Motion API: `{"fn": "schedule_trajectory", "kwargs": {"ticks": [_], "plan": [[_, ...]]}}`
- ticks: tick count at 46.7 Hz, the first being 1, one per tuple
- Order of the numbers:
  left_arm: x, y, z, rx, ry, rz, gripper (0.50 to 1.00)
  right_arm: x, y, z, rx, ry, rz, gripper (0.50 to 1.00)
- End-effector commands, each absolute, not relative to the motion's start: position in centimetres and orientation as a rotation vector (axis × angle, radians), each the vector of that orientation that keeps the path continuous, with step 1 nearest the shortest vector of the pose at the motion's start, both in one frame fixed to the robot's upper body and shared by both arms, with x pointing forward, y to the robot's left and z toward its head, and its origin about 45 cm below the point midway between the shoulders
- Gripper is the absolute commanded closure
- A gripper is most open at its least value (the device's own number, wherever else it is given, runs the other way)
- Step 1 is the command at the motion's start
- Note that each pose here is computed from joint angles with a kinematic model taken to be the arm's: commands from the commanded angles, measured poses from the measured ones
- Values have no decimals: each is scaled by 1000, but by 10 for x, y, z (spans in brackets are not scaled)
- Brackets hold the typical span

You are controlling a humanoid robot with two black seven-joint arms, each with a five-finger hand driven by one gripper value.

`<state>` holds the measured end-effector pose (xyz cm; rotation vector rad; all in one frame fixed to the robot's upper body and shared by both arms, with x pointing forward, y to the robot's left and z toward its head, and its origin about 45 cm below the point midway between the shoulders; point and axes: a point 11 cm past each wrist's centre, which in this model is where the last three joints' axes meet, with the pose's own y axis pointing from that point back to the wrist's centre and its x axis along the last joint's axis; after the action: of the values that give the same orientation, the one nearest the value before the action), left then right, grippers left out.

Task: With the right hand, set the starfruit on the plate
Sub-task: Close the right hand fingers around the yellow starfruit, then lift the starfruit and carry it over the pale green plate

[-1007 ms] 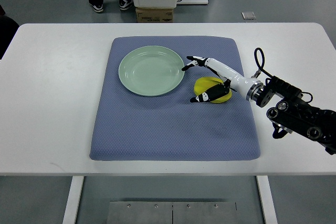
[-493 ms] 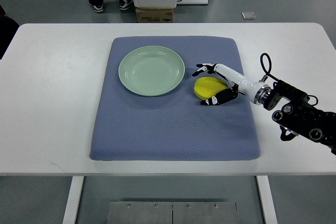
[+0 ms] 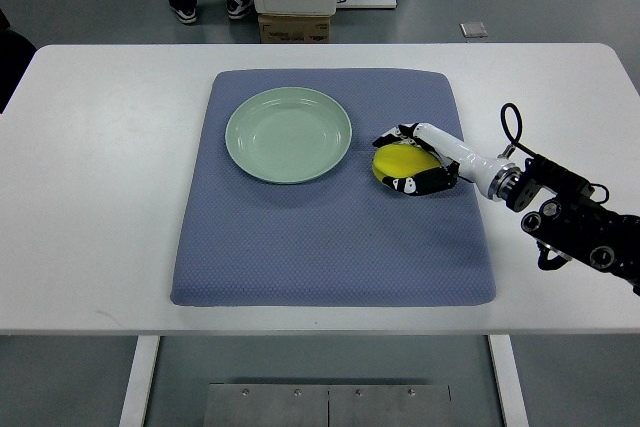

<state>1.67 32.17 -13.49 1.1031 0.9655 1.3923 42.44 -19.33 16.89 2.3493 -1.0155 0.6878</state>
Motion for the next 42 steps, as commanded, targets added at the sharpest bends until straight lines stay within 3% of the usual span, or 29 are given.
{"fn": "schedule_trajectory", "kwargs": {"ticks": [1, 24, 42], "plan": [[17, 322, -135, 1104, 965, 1391, 500, 426, -194, 170, 2348, -1021, 686, 1000], [17, 322, -135, 1103, 966, 1393, 500, 452, -183, 216, 2379, -1136, 724, 1000], [17, 322, -135, 1104, 965, 1391, 500, 459, -110, 242, 2468, -1097, 728, 1000]]}}
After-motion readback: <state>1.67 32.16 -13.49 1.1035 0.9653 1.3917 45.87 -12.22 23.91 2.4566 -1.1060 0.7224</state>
